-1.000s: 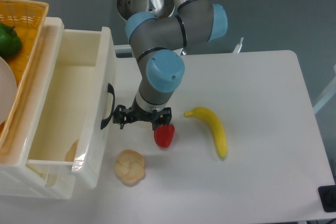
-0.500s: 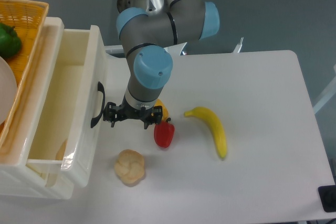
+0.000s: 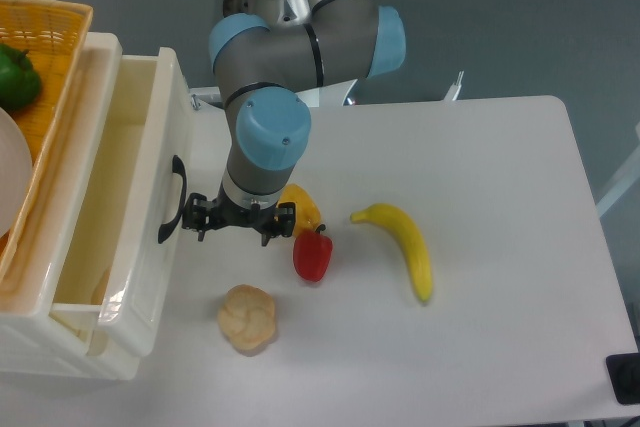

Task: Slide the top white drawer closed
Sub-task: 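Push the open white drawer's front with the gripper into the unit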

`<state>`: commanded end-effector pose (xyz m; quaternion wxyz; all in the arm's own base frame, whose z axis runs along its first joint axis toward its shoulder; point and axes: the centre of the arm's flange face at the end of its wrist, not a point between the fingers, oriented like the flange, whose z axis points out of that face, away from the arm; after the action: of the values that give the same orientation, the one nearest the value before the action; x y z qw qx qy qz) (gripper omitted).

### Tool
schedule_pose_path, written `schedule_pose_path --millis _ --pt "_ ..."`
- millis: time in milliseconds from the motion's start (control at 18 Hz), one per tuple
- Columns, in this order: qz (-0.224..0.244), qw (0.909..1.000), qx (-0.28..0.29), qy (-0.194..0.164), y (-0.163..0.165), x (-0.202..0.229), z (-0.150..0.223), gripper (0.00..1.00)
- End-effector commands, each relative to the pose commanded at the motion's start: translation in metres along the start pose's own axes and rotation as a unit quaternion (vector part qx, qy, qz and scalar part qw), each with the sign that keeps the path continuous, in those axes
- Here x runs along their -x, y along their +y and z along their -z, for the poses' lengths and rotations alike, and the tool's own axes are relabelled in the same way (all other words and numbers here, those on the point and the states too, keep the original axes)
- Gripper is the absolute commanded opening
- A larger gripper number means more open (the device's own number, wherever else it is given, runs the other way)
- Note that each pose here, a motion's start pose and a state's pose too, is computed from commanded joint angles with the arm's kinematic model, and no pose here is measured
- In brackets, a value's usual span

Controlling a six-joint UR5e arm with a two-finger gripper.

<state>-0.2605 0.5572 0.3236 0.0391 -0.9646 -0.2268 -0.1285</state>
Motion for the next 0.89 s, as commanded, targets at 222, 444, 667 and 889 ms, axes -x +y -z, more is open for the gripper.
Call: schedule_pose_path --millis 222,444,667,889 --pt "-0.007 1.0 -0.001 -0.004 -0.001 -0.008 0.001 1.0" --pt "-0.013 0.9999 0.001 -0.004 -0.002 -0.015 -0.003 1.0" --pt "-0.019 0.9998 0.003 -0.004 -0.001 -0.023 -0.006 1.0" --pt "-0.028 0.9996 0.005 -0.004 0.0 -0.036 -0.008 1.0"
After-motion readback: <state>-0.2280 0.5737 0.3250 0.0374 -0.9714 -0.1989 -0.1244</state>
